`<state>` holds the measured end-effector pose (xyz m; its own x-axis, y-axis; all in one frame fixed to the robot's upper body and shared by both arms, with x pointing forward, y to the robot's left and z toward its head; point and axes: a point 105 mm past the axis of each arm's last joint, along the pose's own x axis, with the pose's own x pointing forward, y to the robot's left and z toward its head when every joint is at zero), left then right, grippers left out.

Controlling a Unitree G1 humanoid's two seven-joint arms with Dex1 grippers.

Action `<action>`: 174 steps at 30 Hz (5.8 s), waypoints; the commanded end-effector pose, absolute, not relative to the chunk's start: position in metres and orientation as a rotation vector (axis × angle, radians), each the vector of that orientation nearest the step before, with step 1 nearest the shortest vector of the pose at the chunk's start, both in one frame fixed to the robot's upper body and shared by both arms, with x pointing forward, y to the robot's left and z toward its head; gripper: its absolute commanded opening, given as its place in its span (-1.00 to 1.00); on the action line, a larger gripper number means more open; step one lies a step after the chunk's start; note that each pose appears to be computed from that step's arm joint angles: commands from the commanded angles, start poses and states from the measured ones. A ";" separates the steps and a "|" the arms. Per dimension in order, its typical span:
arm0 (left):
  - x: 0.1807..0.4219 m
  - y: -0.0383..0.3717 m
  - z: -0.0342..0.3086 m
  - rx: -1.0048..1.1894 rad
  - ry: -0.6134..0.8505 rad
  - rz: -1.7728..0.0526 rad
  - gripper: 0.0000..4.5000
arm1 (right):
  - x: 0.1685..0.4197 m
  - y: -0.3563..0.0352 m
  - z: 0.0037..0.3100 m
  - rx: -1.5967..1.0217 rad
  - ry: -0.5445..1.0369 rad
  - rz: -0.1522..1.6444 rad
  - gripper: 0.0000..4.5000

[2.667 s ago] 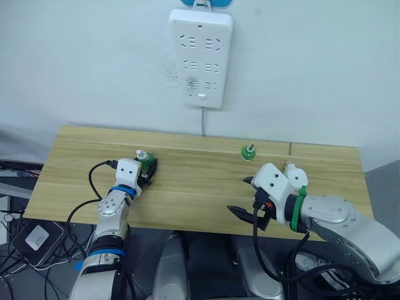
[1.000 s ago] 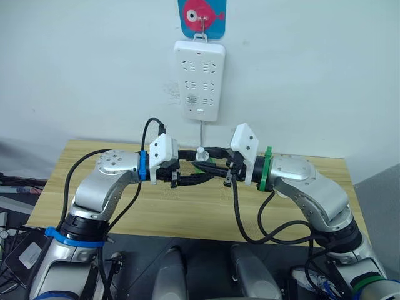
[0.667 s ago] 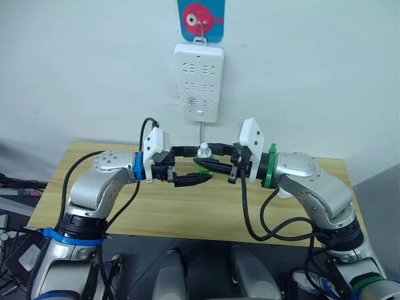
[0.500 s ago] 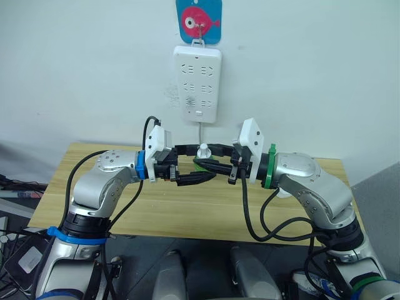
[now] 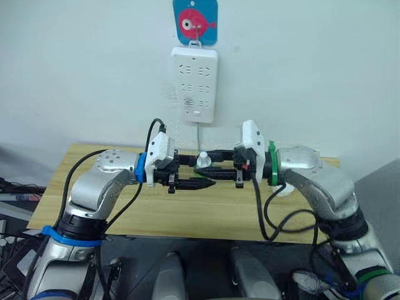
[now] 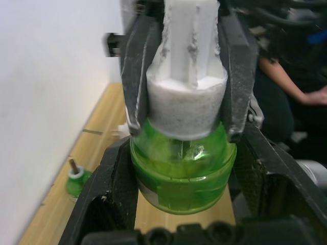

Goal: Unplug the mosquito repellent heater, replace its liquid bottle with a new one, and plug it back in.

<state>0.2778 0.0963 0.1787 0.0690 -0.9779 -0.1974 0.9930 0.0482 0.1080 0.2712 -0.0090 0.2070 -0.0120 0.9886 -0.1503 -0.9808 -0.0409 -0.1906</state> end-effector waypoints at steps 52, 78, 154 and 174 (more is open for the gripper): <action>0.269 0.103 0.187 0.304 0.064 -1.504 0.05 | 0.265 -0.018 0.222 -0.444 -0.106 1.827 -0.86; 0.286 0.086 0.187 0.216 -0.051 -1.392 0.04 | 0.260 -0.010 0.215 -0.171 -0.236 1.015 0.60; 0.275 0.093 0.179 0.276 -0.001 -1.443 0.04 | 0.254 -0.052 0.229 -0.326 0.011 1.384 0.76; 0.275 0.095 0.174 0.273 0.023 -1.438 0.04 | 0.252 -0.020 0.245 -0.228 -0.084 1.432 -0.87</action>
<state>0.2762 0.0924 0.1700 0.1310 -0.9741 -0.1844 0.9832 0.1038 0.1504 0.2593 -0.0203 0.2272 0.1691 0.9772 -0.1286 -0.9772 0.1493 -0.1509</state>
